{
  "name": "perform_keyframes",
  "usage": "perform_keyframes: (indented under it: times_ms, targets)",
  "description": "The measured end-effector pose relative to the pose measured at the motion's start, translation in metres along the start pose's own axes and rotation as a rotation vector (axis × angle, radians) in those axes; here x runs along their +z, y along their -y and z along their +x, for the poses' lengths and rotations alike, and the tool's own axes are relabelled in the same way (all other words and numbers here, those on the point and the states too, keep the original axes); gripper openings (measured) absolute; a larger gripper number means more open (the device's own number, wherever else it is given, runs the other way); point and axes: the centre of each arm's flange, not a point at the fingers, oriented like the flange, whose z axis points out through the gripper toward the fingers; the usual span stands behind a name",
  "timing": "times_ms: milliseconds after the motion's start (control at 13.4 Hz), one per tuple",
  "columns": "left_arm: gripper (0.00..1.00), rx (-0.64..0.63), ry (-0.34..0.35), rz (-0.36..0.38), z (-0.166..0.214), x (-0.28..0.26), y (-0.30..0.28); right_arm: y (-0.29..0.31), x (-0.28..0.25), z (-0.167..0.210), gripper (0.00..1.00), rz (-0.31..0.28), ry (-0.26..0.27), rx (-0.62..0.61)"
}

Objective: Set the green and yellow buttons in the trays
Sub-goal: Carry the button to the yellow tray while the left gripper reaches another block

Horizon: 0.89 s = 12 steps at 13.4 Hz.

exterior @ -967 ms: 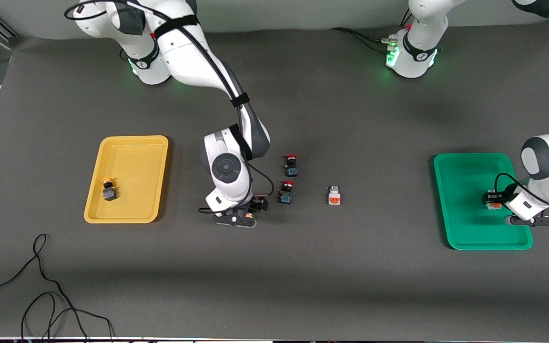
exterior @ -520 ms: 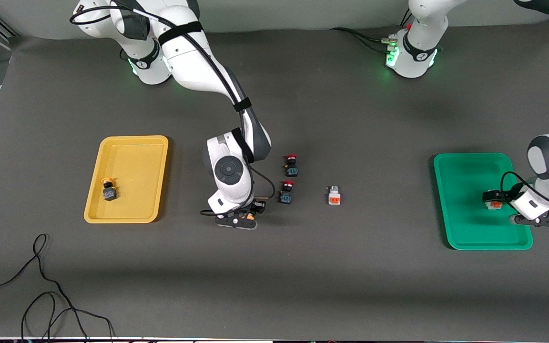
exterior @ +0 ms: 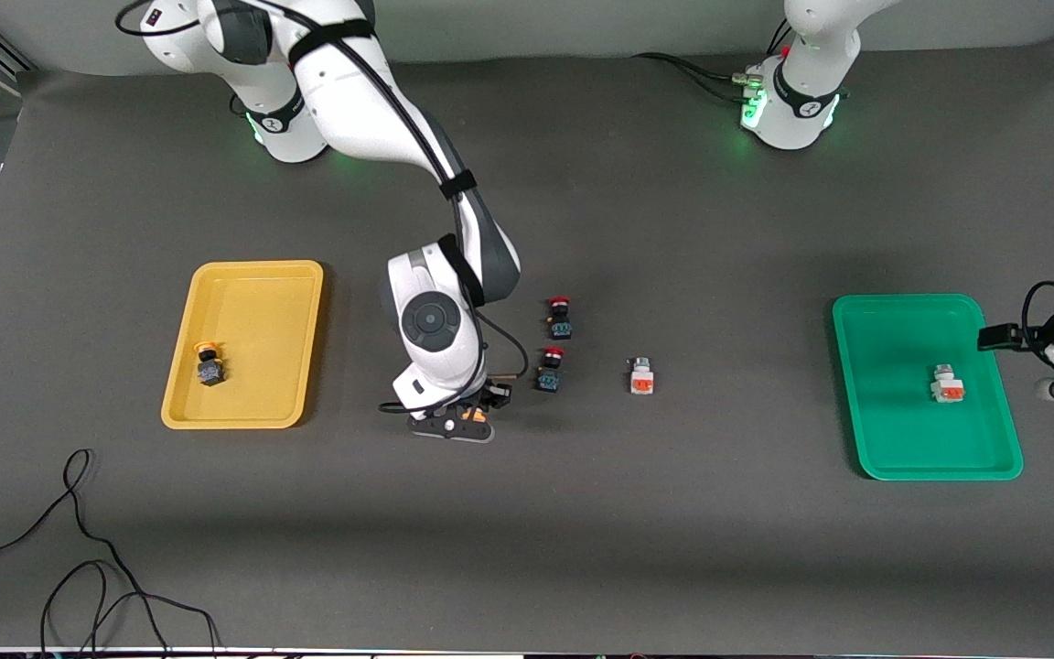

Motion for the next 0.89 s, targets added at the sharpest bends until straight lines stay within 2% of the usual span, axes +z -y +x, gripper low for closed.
perform_keyframes:
  times_ms: [223, 372, 595, 892]
  targets:
    - [0.96, 0.011, -0.009, -0.091, 0.005, -0.035, -0.042, -0.011, -0.083, 0.005, 0.33, 0.010, 0.058, -0.026]
    - [0.96, -0.018, -0.014, -0.113, 0.016, -0.049, -0.076, -0.043, -0.120, 0.014, 0.33, -0.022, 0.093, -0.094]
    - [0.98, -0.095, -0.014, -0.119, 0.032, -0.059, -0.151, -0.131, -0.149, 0.037, 0.33, -0.068, 0.143, -0.205]
    - [0.99, -0.164, -0.020, -0.104, 0.044, -0.060, -0.263, -0.276, -0.158, 0.047, 0.33, -0.074, 0.219, -0.292]
